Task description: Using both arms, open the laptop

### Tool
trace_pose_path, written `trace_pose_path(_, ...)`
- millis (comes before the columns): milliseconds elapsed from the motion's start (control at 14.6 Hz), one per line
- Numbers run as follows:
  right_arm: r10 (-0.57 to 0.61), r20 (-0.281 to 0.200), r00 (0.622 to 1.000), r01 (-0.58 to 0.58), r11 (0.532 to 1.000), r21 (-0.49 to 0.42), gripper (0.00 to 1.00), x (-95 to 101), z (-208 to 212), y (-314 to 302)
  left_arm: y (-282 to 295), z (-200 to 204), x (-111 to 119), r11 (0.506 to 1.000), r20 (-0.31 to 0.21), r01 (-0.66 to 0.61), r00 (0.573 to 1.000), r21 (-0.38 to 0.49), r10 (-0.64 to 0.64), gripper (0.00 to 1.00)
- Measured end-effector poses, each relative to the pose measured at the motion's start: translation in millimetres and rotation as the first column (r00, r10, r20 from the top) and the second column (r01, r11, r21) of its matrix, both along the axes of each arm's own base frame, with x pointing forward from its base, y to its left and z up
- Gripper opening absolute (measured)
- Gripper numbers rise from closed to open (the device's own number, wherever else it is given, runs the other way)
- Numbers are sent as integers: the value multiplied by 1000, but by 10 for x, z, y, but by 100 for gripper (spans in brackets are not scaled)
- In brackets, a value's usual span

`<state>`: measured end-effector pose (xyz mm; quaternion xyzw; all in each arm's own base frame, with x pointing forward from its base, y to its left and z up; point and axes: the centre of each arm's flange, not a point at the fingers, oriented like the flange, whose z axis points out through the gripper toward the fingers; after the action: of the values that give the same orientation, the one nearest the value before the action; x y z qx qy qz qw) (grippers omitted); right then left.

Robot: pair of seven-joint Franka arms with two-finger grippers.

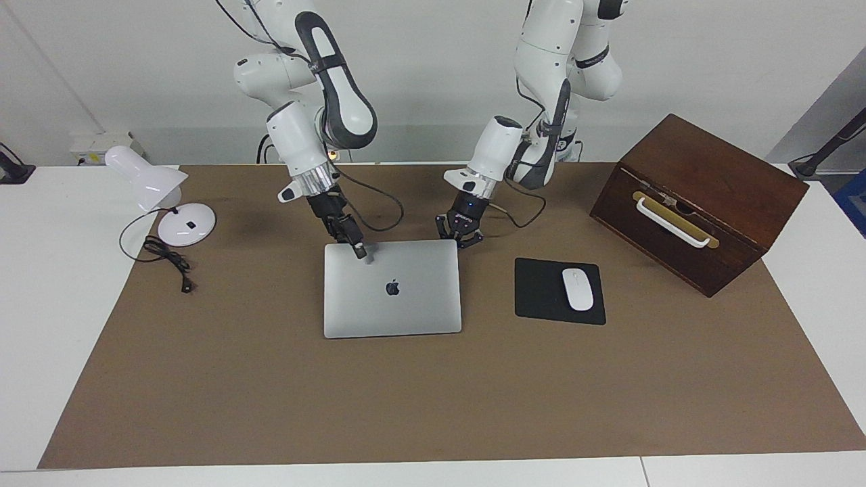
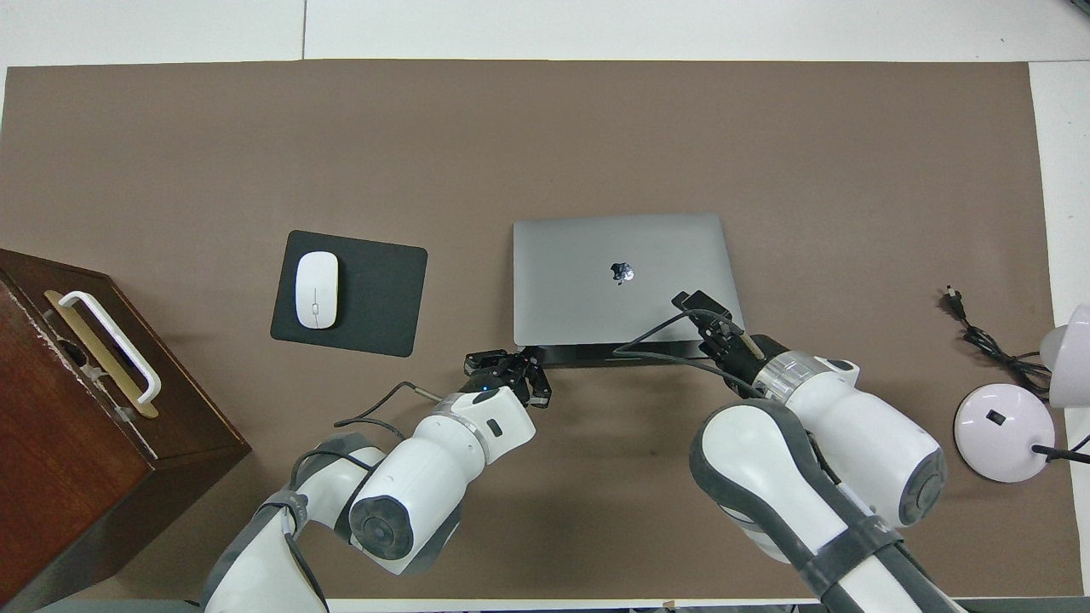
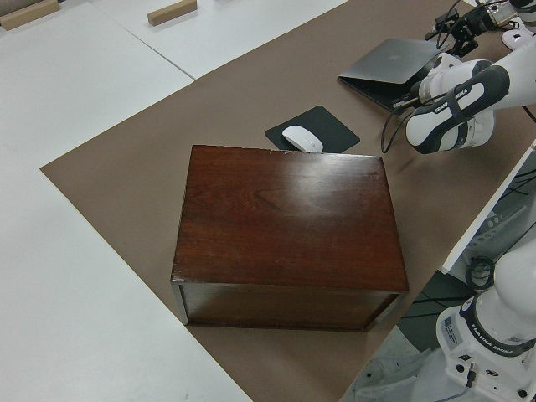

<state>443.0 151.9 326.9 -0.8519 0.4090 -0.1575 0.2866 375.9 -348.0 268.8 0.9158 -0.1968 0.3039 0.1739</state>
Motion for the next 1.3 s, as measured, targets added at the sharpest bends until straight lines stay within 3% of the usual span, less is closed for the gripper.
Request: trace_pose_path(1300,-4,41,999,3,1000,5,100,191,131,-20,-27,-10,33,1000,6,1,1000,-4,-1,1)
